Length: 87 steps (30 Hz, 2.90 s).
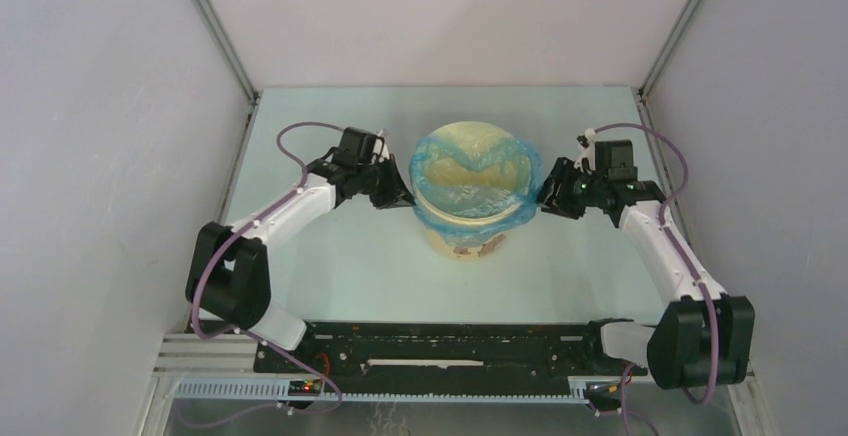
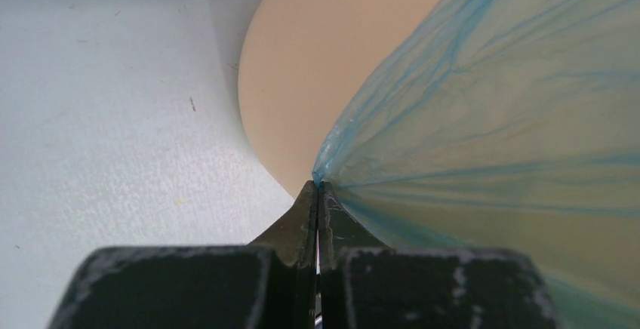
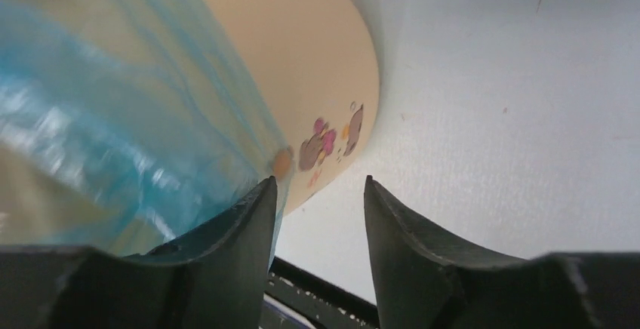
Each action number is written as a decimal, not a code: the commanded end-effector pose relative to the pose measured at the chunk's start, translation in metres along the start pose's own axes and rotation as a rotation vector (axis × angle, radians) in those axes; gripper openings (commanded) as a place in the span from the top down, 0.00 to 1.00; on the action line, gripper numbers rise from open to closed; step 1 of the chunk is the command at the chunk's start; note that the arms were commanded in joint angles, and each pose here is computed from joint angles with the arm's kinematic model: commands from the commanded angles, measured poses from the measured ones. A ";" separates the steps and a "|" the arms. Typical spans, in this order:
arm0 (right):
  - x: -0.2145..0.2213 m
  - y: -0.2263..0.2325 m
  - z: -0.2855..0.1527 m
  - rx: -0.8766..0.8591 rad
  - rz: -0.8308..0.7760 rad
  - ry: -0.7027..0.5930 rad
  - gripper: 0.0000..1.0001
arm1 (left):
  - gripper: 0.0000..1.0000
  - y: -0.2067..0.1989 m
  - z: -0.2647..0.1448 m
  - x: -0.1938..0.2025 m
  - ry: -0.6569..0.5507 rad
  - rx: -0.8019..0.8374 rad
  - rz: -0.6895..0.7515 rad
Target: Put the trash bags into the trash bin
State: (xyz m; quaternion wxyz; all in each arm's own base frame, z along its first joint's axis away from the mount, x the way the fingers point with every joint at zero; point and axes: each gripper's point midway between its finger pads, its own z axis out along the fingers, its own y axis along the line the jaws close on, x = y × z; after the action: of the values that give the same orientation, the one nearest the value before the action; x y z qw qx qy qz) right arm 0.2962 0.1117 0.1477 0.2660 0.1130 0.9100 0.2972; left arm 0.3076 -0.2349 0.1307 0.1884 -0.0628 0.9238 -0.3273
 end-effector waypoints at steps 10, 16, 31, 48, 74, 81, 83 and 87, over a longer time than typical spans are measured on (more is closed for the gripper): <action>0.017 0.044 -0.081 -0.084 0.067 -0.075 0.27 | 1.00 -0.021 -0.024 0.012 -0.008 0.099 -0.007; 0.020 0.054 -0.097 -0.098 0.093 -0.087 0.25 | 1.00 -0.022 -0.024 0.011 -0.009 0.102 -0.006; 0.043 0.075 -0.091 -0.203 0.034 -0.047 0.38 | 1.00 -0.029 -0.024 0.004 -0.021 0.119 0.002; 0.028 0.044 -0.042 -0.198 0.068 -0.130 0.51 | 1.00 -0.033 -0.021 -0.001 -0.024 0.127 -0.008; -0.014 0.012 -0.079 -0.109 0.066 -0.188 0.39 | 1.00 -0.010 0.005 -0.001 0.012 0.144 -0.086; -0.069 0.022 -0.053 -0.195 0.108 -0.232 0.27 | 1.00 -0.010 0.012 0.001 0.049 0.150 -0.098; -0.071 0.020 -0.031 -0.204 0.129 -0.182 0.28 | 1.00 -0.005 0.016 0.005 0.065 0.140 -0.107; -0.055 0.017 0.013 -0.199 0.161 -0.076 0.30 | 1.00 0.003 0.023 0.008 0.076 0.117 -0.116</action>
State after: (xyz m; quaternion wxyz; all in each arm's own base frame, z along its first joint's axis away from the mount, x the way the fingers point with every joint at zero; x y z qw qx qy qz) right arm 0.3330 0.0855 0.1769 0.2955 0.1874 0.8602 0.3710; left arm 0.3106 -0.2451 0.1168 0.1477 -0.0926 0.9063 -0.3850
